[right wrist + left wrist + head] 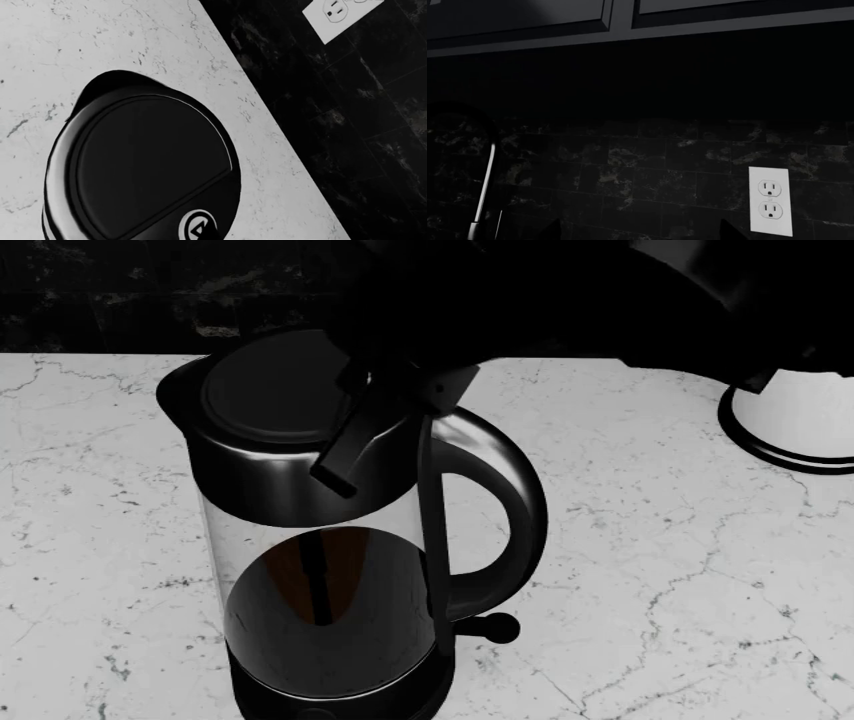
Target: Press the button to open the lid of the electric kettle.
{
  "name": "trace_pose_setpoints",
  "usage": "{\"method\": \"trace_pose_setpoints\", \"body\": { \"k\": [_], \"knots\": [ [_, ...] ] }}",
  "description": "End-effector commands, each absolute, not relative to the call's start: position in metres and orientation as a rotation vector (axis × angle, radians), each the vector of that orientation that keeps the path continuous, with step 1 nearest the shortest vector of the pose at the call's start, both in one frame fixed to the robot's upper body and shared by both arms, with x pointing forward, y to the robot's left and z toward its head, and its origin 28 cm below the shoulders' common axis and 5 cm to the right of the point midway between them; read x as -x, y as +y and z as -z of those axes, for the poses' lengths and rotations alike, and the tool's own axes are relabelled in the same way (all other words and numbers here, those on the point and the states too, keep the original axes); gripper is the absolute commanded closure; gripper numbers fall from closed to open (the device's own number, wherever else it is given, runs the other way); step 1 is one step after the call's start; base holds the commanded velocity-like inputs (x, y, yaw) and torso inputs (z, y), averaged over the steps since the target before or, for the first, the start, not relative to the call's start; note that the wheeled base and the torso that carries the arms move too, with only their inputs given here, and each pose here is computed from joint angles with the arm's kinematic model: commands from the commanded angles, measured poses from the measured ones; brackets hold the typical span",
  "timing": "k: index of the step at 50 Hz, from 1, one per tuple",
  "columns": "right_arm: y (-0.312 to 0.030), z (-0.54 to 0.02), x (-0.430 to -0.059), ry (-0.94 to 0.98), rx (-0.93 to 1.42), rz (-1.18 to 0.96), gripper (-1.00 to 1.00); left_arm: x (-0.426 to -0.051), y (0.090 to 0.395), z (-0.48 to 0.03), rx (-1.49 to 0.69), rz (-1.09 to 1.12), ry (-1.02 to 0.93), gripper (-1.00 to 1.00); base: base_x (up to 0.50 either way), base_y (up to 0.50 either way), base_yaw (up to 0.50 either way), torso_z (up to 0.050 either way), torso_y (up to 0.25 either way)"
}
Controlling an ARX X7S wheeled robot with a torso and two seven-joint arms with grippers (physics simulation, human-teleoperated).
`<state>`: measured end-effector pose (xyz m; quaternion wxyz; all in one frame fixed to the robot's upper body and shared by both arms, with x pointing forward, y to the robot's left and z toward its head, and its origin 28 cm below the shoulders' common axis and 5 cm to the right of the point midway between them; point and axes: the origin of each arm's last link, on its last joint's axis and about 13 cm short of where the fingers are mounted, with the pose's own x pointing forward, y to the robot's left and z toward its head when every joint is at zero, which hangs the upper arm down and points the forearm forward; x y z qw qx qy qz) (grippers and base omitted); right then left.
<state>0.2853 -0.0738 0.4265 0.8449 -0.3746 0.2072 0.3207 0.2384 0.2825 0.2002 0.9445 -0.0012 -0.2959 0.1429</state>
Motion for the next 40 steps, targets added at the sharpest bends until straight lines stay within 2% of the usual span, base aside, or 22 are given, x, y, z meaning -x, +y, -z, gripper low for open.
{"method": "trace_pose_setpoints", "body": {
  "k": [1,40],
  "knots": [
    [-0.070,-0.420,-0.291,0.467,0.813,-0.695,1.00,-0.240,0.283,-0.199,0.003,-0.289,-0.600,-1.00,0.00,0.00,0.00,0.000,0.000],
    [-0.075,-0.401,-0.303,0.564,0.831,-0.662,1.00,-0.239,0.281,-0.199,-0.002,-0.285,-0.599,-1.00,0.00,0.00,0.00,0.000,0.000]
  ]
}}
